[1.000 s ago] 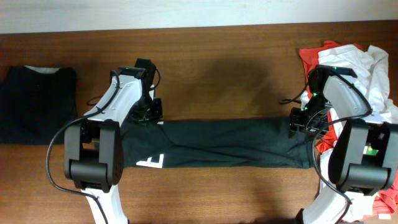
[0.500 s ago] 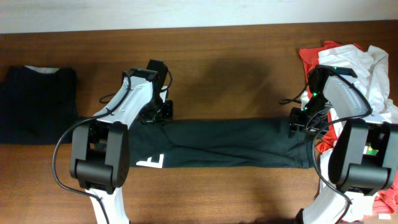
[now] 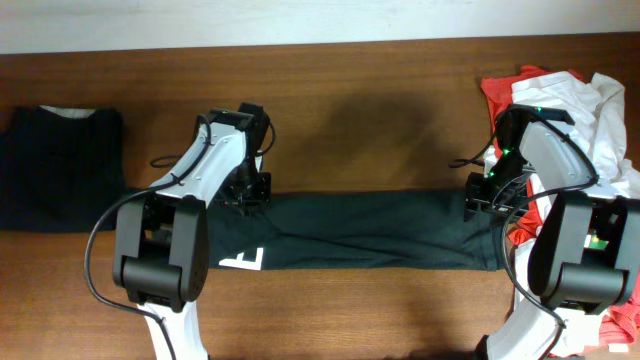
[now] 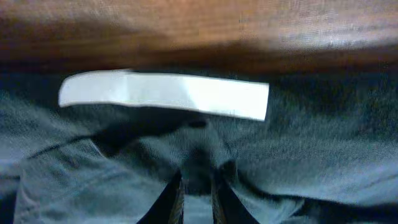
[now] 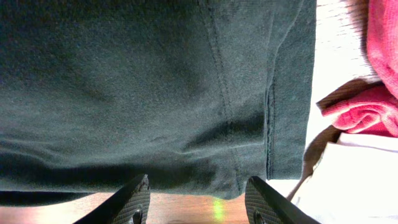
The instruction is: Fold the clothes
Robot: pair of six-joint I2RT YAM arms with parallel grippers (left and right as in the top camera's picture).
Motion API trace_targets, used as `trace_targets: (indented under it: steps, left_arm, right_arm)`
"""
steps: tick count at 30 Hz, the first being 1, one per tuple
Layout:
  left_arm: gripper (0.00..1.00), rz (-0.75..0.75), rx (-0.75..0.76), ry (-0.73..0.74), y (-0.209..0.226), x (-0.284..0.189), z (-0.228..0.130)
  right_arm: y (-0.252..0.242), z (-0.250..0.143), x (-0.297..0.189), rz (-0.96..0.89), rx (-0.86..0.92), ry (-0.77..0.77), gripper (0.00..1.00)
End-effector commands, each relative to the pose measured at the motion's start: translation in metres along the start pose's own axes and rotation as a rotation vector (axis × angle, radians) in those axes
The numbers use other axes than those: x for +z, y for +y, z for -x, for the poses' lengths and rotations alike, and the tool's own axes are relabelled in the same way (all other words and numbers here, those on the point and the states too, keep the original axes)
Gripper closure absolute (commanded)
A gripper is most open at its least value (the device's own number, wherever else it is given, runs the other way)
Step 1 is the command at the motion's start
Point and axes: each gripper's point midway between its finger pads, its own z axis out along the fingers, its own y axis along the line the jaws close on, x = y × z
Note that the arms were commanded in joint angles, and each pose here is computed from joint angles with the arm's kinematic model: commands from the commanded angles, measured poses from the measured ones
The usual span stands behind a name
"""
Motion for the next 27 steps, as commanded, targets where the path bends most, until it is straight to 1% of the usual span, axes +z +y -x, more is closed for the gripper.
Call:
trace_targets:
  steps: [1, 5, 13, 14, 15, 19, 20, 21, 24, 27]
  left_arm:
    - [0.87, -0.040, -0.002, -0.004, -0.009, -0.010, -0.005]
    - [0.88, -0.038, -0.002, 0.007, -0.009, -0.010, -0.008]
    - [0.86, -0.041, 0.001, -0.009, -0.010, -0.010, -0.004]
    - [0.87, -0.038, 0.005, -0.013, -0.010, -0.011, -0.004]
    - [0.88, -0.042, 0.004, -0.025, -0.010, -0.016, -0.003]
    - [0.87, -0.073, -0.031, -0.172, 0.004, -0.063, 0.015]
    - [0.85, -0.076, -0.047, -0.209, 0.010, -0.076, 0.018]
    - [0.78, -0.087, -0.070, -0.259, 0.019, -0.093, 0.020]
    - [0.65, -0.101, -0.128, -0.321, 0.041, -0.115, 0.019]
    - [0.64, -0.106, -0.182, -0.309, 0.061, -0.114, 0.016]
  right_arm:
    - [-0.001, -0.001, -0.001, -0.001, 0.005, -0.007, 0.47]
    - [-0.001, 0.000, -0.001, -0.001, 0.005, -0.009, 0.46]
    - [-0.001, 0.001, -0.001, 0.000, 0.005, -0.013, 0.46]
    - [-0.001, 0.000, -0.001, 0.000, 0.005, -0.012, 0.46]
    - [-0.001, 0.000, -0.001, 0.000, 0.004, -0.011, 0.42]
    - [-0.006, 0.000, -0.007, 0.020, -0.025, -0.030, 0.30]
    - [-0.008, 0.002, -0.008, 0.036, -0.039, -0.039, 0.28]
    - [-0.014, 0.003, -0.009, 0.046, -0.043, -0.046, 0.28]
    - [-0.021, 0.003, -0.011, 0.098, -0.059, -0.052, 0.27]
    - [-0.031, 0.004, -0.011, 0.116, -0.055, -0.061, 0.27]
